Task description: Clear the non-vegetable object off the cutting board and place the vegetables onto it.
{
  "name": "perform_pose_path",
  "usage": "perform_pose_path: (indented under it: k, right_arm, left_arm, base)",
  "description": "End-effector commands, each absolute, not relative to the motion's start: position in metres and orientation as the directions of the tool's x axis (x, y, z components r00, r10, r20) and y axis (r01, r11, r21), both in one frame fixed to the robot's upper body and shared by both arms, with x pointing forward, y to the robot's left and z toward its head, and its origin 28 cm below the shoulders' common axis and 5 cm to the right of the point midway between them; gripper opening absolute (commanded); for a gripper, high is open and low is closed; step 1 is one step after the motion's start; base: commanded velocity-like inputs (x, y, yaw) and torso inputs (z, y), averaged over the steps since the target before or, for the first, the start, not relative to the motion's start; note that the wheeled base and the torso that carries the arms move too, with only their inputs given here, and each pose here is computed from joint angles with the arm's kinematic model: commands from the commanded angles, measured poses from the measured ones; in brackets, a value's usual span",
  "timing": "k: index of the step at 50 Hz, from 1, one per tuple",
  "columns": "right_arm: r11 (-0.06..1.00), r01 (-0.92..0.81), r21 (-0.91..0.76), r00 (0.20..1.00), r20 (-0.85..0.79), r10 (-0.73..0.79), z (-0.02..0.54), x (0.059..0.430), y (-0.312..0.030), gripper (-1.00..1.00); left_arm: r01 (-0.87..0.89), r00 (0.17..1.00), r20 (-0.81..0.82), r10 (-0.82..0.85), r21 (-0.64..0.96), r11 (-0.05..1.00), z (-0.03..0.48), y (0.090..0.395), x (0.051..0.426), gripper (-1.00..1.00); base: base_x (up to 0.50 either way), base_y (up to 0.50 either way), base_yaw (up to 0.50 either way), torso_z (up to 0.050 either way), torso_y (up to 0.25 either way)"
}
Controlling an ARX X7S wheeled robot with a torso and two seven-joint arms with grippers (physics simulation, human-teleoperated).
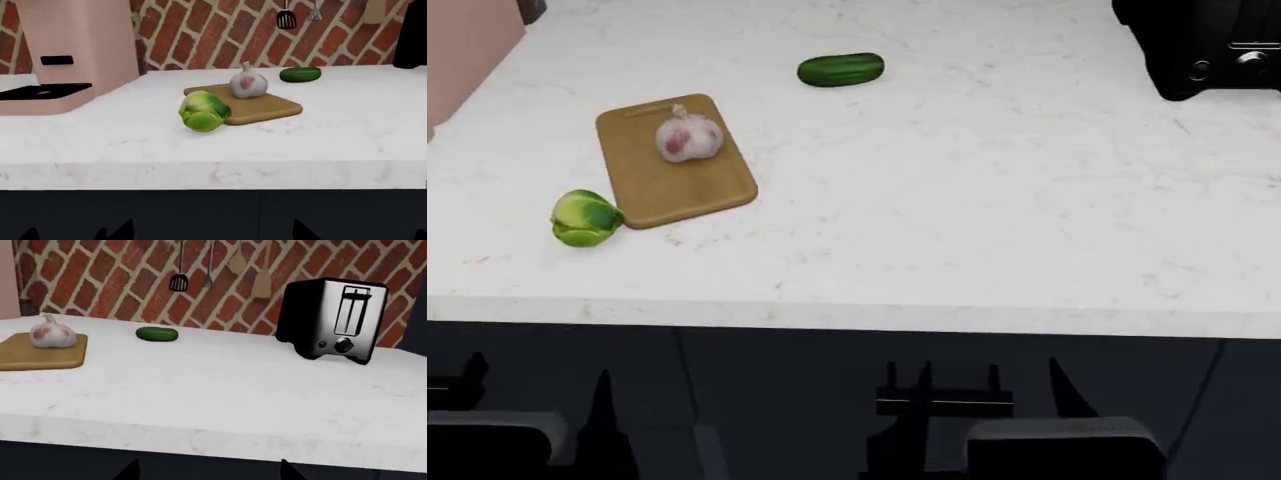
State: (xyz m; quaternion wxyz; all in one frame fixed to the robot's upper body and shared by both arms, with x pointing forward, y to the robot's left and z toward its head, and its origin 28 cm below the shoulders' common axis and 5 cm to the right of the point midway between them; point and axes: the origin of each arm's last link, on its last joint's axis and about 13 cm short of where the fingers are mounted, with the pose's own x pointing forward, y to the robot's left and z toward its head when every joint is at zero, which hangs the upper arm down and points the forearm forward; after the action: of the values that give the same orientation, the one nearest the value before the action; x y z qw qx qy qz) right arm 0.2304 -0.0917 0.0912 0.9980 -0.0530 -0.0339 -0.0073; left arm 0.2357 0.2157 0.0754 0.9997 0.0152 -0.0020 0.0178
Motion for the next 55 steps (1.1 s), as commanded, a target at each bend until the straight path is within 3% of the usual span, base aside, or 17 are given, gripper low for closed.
perform_pose_path:
  k: [1,11,15,20,27,46,55]
  right_arm:
    - [0.992,0.019,-0.126,0.987,0.161,0.001,0.162,0.238,-0.092,1.00]
    - [0.983,0.028,-0.184,0.973,0.231,0.015,0.214,0.229,-0.099,1.00]
    - [0.974,0.012,-0.228,0.981,0.191,0.032,0.224,0.237,-0.106,1.00]
    - [0.969,0.006,-0.245,0.986,0.166,0.036,0.232,0.244,-0.111,1.00]
    - [0.968,-0.018,-0.252,0.984,0.170,0.062,0.256,0.250,-0.106,1.00]
    - [0.946,-0.129,-0.297,0.989,0.031,0.144,0.298,0.265,-0.120,1.00]
    - [0.940,-0.162,-0.301,0.983,0.034,0.181,0.314,0.263,-0.115,1.00]
  left_arm:
    - [-0.064,0.994,0.093,0.061,0.025,0.998,0.149,0.230,0.250,1.00]
    - [-0.068,0.982,0.181,0.056,0.065,0.996,0.204,0.232,0.240,1.00]
    - [-0.061,0.993,0.105,0.046,0.147,0.987,0.216,0.239,0.243,1.00]
    - [-0.120,0.990,0.100,0.104,0.172,0.978,0.231,0.251,0.245,1.00]
    - [-0.077,0.994,0.088,0.062,0.169,0.983,0.261,0.250,0.244,1.00]
    - [0.004,1.000,0.012,-0.007,0.189,0.982,0.275,0.254,0.243,1.00]
    - [0.007,1.000,0.022,-0.011,0.203,0.979,0.276,0.254,0.243,1.00]
  base:
    - [0.00,0.00,0.00,0.000,0.000]
    - [0.00,0.00,0.00,0.000,0.000]
    - [0.00,0.00,0.00,0.000,0.000]
    - [0.00,0.00,0.00,0.000,0.000]
    - [0.00,0.00,0.00,0.000,0.000]
    - [0.00,0.00,0.00,0.000,0.000]
    - [0.50,0.00,0.00,0.000,0.000]
